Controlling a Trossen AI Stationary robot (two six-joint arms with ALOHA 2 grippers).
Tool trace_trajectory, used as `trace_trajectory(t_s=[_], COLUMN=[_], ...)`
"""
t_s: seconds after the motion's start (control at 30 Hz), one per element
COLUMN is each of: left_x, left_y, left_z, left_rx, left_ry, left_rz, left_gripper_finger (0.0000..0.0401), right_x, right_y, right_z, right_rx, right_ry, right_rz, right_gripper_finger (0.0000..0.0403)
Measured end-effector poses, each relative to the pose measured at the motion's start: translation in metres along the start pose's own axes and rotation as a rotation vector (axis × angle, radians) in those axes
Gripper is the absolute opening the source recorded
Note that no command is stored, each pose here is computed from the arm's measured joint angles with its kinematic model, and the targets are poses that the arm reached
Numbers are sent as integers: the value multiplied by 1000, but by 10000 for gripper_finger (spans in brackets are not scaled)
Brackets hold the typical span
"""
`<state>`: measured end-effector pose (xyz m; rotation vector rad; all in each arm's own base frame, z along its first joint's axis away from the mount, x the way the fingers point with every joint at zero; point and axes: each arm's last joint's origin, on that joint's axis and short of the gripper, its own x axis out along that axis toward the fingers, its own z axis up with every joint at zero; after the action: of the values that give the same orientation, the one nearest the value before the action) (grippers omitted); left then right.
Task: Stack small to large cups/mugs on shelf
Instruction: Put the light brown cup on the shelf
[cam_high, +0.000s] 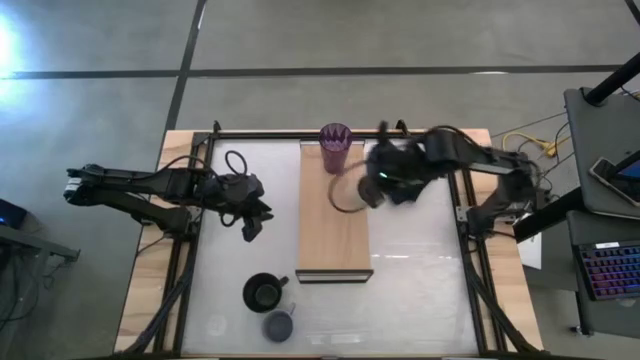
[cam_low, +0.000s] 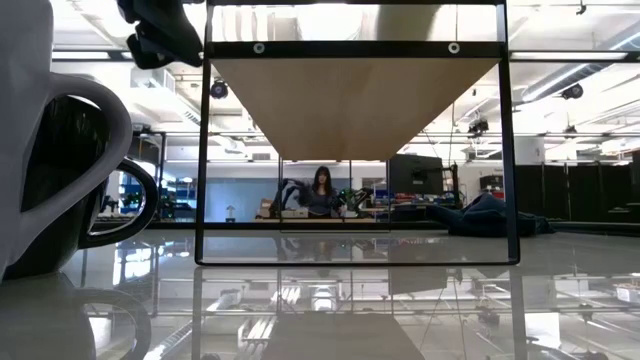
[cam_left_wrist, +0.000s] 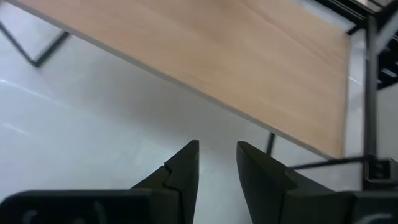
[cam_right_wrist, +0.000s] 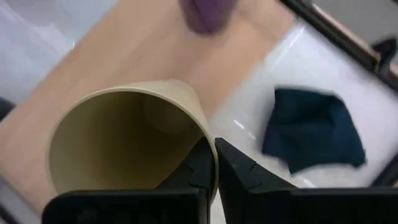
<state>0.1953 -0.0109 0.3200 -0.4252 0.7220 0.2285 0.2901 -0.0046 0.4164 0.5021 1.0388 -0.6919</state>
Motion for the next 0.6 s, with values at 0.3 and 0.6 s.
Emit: trace_trajectory(t_s=[0.3, 0.6], left_x=[0, 1], left_y=[2, 1], left_z=[2, 6], left_rx=[-84, -89], left_ry=[-32, -82], left_rz=[41, 56], left_gripper_finger=[93, 93], right_x=[38, 56], right_y=[14, 9], right_z=[60, 75], right_rx=[-95, -96], right_ry=[55, 104], right_rz=[75, 100], right_gripper_finger=[9, 9])
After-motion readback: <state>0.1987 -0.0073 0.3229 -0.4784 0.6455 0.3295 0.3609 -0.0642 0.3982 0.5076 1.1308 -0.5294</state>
